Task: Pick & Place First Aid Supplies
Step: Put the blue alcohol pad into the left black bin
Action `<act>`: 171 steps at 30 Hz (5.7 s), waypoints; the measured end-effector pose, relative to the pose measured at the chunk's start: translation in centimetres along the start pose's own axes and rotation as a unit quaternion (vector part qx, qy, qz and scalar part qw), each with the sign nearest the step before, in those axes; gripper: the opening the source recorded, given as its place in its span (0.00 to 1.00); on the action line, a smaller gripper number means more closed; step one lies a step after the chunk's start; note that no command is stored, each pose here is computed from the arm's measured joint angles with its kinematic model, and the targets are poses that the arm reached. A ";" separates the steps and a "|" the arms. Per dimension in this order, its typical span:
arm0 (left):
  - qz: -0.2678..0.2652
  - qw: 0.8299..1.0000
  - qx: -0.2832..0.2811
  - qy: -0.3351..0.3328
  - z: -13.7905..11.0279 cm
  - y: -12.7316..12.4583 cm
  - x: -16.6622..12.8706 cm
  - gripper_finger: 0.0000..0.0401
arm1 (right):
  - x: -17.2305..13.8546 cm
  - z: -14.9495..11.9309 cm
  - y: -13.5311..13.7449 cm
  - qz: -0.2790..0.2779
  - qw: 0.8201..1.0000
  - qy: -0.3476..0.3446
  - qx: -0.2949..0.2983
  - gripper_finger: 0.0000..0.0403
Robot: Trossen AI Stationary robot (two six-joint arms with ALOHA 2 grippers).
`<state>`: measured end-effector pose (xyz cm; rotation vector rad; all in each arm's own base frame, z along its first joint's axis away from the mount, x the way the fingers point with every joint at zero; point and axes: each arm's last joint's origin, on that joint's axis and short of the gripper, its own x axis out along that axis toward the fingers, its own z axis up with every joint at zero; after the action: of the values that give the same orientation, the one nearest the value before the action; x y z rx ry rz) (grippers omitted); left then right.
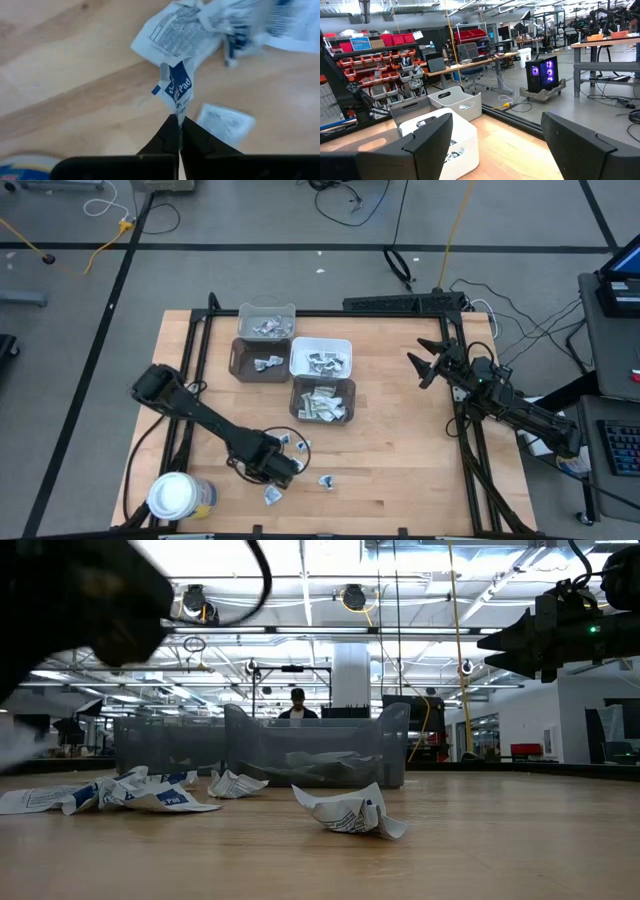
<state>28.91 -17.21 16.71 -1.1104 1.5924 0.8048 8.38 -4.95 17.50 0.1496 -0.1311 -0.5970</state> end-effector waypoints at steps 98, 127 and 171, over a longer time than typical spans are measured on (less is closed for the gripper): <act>-0.055 0.995 0.010 -0.078 25.5 17.3 -15.8 0.68 | 0.0 0.0 0.0 0.000 1.000 0.000 0.000 0.74; -0.052 0.985 0.155 -0.050 3.0 4.2 -10.4 0.61 | 0.0 0.0 0.0 0.000 1.000 0.000 0.000 0.74; -0.001 0.994 0.106 -0.030 -3.1 -2.1 3.8 0.04 | 0.0 0.0 0.0 0.000 1.000 0.000 0.000 0.74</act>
<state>29.47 -21.74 14.04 -0.9274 1.5860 0.6441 8.39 -4.95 17.48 0.1498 -0.1303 -0.5970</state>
